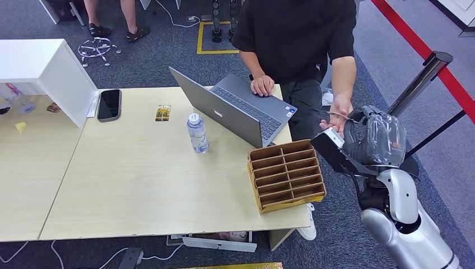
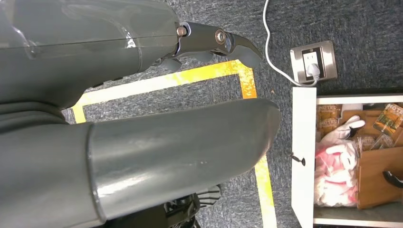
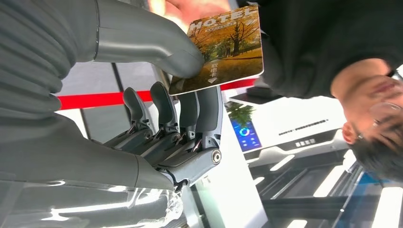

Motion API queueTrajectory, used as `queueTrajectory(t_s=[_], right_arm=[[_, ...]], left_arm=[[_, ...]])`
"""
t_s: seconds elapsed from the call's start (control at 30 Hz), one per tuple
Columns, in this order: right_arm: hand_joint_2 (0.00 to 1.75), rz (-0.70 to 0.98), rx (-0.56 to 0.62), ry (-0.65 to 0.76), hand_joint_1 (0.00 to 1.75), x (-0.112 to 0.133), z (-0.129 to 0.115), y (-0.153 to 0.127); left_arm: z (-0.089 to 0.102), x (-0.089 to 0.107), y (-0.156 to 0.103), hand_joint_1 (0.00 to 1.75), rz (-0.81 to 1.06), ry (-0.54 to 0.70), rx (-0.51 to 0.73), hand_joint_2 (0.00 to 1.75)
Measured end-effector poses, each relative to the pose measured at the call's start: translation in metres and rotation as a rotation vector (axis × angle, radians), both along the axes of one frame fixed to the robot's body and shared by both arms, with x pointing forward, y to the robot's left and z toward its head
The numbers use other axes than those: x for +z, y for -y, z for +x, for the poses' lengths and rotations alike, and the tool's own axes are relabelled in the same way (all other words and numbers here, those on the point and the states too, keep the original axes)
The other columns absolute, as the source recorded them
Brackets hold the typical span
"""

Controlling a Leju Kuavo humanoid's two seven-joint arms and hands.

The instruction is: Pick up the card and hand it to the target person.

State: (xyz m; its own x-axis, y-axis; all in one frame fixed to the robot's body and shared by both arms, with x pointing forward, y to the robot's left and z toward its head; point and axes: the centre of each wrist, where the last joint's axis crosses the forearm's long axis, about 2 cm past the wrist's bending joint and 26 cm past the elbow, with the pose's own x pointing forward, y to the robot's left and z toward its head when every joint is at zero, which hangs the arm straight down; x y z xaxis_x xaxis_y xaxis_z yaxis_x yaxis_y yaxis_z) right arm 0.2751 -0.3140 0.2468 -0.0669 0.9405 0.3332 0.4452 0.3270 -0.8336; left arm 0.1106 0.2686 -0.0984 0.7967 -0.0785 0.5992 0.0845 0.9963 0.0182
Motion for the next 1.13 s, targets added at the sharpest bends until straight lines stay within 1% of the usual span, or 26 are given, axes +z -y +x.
queueTrajectory(t_s=[0.27,0.5,0.57,0.63,0.67,0.7,0.73,0.77,0.8,0.83,0.87,0.9,1.13], right_arm=[[1.75,-0.017,-0.041,-0.033,1.3,-0.011,0.007,0.01],[1.75,-0.017,-0.063,-0.066,1.27,-0.019,0.012,0.015],[1.75,-0.024,-0.074,-0.074,1.25,-0.023,0.013,0.017],[1.75,-0.042,-0.089,-0.086,1.19,-0.029,0.015,0.019],[1.75,-0.055,-0.097,-0.093,1.15,-0.031,0.015,0.021],[1.75,-0.069,-0.105,-0.1,1.07,-0.034,0.016,0.022],[1.75,-0.083,-0.113,-0.109,0.96,-0.037,0.016,0.023],[1.75,-0.096,-0.119,-0.119,0.81,-0.04,0.017,0.024],[1.75,-0.109,-0.126,-0.133,0.54,-0.043,0.017,0.025],[1.75,-0.122,-0.131,-0.148,0.31,-0.046,0.017,0.026],[1.75,-0.133,-0.136,-0.162,0.14,-0.049,0.017,0.027],[1.75,-0.143,-0.14,-0.177,0.0,-0.053,0.017,0.028],[1.75,-0.182,-0.155,-0.248,0.0,-0.065,0.017,0.03]], left_arm=[[0.002,0.001,0.003,0.0,-0.003,0.003,-0.007,0.0],[0.003,0.001,0.003,0.0,-0.002,0.005,-0.013,0.0],[0.003,0.001,0.003,0.0,0.0,0.002,-0.018,0.0],[0.003,0.001,0.003,0.0,0.002,0.0,-0.022,0.0],[0.003,0.001,0.003,0.0,0.002,-0.001,-0.024,0.0],[0.003,0.001,0.004,0.0,0.002,-0.002,-0.026,0.0],[0.003,0.001,0.004,0.0,0.003,-0.003,-0.028,0.0],[0.004,0.001,0.004,0.0,0.003,-0.004,-0.031,0.0],[0.004,0.001,0.004,0.0,0.004,-0.004,-0.033,0.0],[0.004,0.001,0.004,0.0,0.004,-0.004,-0.036,0.0],[0.004,0.001,0.005,0.0,0.005,-0.004,-0.039,0.0],[0.004,0.001,0.005,0.0,0.006,-0.004,-0.042,0.0],[0.005,0.002,0.005,0.0,0.009,-0.004,-0.049,0.0]])
